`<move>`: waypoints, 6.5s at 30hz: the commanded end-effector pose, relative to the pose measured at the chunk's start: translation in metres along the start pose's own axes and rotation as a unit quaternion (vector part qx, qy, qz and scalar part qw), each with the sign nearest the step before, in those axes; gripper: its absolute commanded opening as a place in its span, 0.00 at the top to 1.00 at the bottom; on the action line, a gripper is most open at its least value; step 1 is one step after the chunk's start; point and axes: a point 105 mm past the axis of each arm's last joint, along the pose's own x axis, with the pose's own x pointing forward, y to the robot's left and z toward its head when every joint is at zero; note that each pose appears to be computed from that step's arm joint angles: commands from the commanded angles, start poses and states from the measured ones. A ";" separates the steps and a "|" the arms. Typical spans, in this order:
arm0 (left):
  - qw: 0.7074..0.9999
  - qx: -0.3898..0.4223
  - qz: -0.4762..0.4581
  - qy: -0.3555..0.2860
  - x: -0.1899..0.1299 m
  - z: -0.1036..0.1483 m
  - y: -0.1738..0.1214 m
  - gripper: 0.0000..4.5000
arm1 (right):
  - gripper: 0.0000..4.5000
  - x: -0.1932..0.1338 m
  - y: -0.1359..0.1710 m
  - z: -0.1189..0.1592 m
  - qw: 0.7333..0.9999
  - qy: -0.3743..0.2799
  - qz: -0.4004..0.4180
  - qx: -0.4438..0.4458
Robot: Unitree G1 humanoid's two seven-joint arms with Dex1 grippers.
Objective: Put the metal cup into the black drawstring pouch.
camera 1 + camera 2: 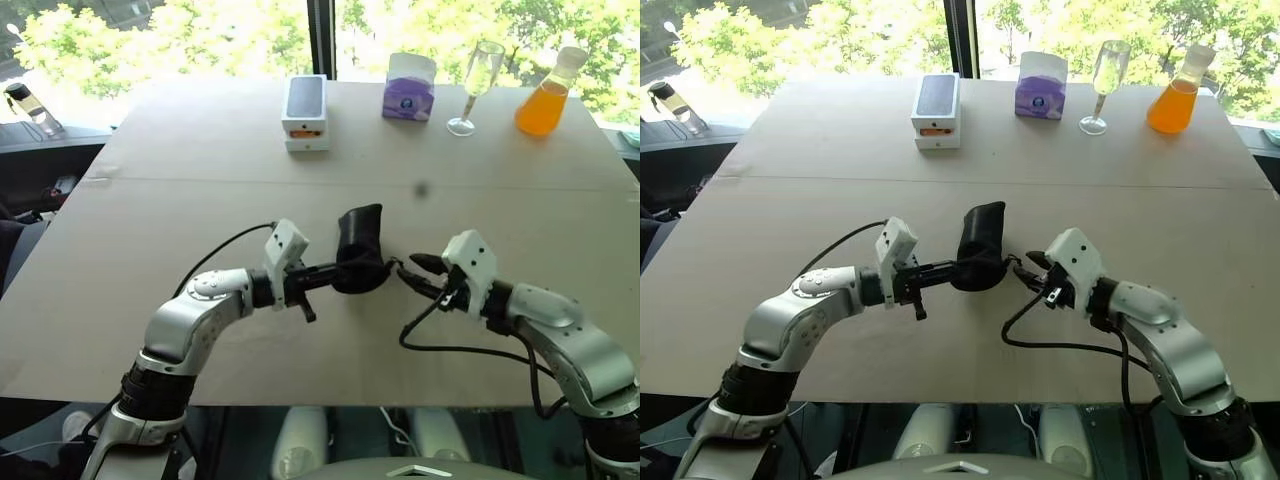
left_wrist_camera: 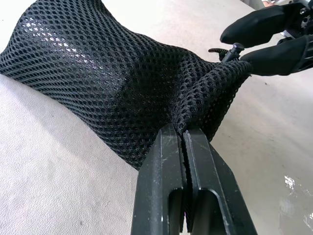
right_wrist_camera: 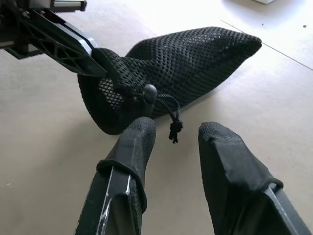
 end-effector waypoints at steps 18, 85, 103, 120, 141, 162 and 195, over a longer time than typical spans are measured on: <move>0.999 0.032 -0.010 -0.013 -0.001 0.013 -0.008 1.00 | 0.62 0.017 -0.001 0.016 0.998 -0.026 0.024 -0.046; 0.994 0.022 -0.099 0.035 0.048 0.086 -0.044 0.18 | 1.00 -0.003 0.002 0.061 0.982 -0.058 -0.026 -0.175; 0.993 0.002 -0.093 0.066 0.047 0.071 -0.042 0.46 | 1.00 -0.005 0.001 0.059 0.983 -0.057 -0.033 -0.171; 0.993 -0.005 -0.101 0.055 0.049 0.076 -0.046 0.52 | 1.00 -0.005 0.003 0.057 0.983 -0.053 -0.028 -0.174; 0.989 -0.003 -0.095 0.111 0.044 0.049 -0.045 0.97 | 1.00 -0.015 -0.050 0.052 0.977 -0.036 -0.163 -0.135; 0.969 0.028 -0.049 0.239 0.029 -0.003 -0.022 0.97 | 1.00 -0.089 -0.157 -0.012 0.884 0.017 -0.459 0.085; 0.992 -0.054 -0.023 -0.109 -0.003 0.104 0.011 0.22 | 0.27 -0.076 -0.044 -0.020 0.991 0.036 -0.130 -0.021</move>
